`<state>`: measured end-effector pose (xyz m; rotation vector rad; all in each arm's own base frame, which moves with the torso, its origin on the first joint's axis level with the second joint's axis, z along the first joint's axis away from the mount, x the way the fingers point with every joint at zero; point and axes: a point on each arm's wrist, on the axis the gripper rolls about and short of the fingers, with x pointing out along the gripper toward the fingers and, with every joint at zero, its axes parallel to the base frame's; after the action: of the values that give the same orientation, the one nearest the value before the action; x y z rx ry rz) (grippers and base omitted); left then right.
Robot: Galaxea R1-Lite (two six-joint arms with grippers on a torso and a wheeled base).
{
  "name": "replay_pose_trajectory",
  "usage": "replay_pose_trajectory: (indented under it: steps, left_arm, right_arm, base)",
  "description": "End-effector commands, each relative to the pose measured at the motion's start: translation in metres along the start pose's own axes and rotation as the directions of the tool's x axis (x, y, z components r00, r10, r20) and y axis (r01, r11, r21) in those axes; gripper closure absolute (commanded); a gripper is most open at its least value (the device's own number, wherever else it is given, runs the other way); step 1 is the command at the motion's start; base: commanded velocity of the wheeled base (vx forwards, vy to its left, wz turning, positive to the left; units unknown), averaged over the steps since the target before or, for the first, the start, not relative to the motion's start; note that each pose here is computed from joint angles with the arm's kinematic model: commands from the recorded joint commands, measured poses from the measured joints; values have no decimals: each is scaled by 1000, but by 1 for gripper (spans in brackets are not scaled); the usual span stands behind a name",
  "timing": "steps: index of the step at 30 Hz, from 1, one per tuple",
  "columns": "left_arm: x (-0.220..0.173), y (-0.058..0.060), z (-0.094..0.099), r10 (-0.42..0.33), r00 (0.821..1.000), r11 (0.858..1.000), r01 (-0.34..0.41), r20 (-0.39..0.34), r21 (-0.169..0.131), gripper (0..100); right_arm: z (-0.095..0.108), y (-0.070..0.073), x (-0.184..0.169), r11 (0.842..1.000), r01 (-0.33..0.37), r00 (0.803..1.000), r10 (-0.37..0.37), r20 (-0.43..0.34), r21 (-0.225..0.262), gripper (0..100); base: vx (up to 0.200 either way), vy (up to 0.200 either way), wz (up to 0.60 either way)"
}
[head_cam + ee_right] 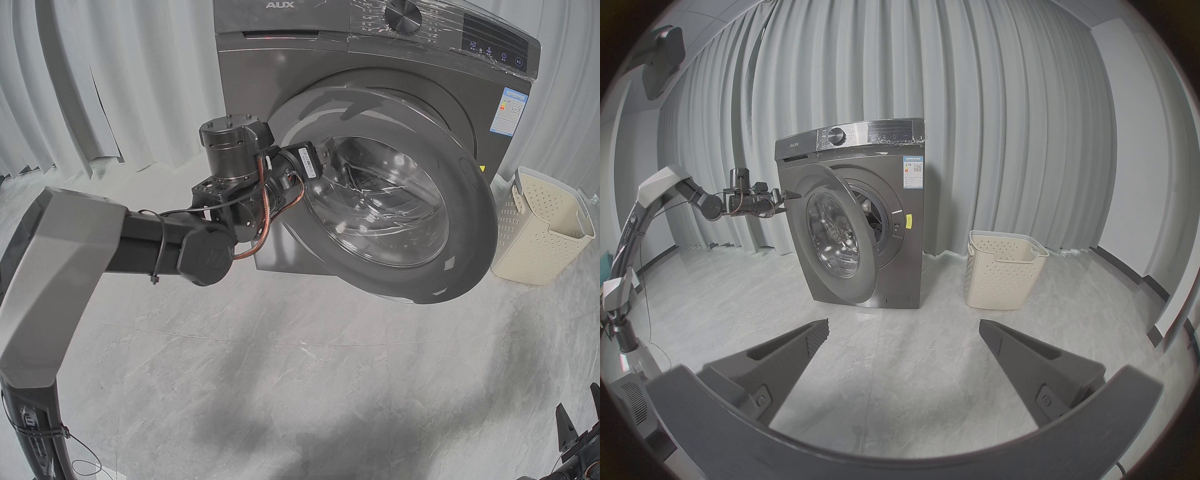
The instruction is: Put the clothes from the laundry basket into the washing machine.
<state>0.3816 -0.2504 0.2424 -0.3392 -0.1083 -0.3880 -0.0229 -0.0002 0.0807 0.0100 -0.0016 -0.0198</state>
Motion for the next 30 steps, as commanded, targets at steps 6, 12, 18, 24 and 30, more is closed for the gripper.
replay_pose_trajectory:
  steps: [6, 12, 18, 24, 30]
  left_arm:
    - [-226, 2, 52, -149, 974, 988, 154, -172, 17, 0]
    - [-315, 60, 51, -36, 988, 971, 70, -152, 227, 0]
    - [-377, 92, 39, 132, 990, 931, -109, -45, 349, 0]
    - [-432, 110, -1, 282, 959, 886, -273, 30, 376, 0]
    - [-458, 110, -15, 359, 932, 854, -350, 50, 384, 0]
  right_arm:
    - [-5, 0, 0, 1000, 0, 1000, 0, -3, 1, 0]
    - [-5, 0, 0, 1000, 0, 1000, 0, -3, 1, 0]
    - [-5, 0, 0, 1000, 2, 1000, -2, -5, -4, 0]
    - [-5, 0, 0, 1000, 0, 1000, 0, -3, -5, 0]
    - [-5, 0, 0, 1000, 2, 1000, -2, -5, -1, 0]
  base:
    - [0, 0, 0]
    - [0, 0, 0]
    - [0, 0, 0]
    - [0, 0, 0]
    - [0, 0, 0]
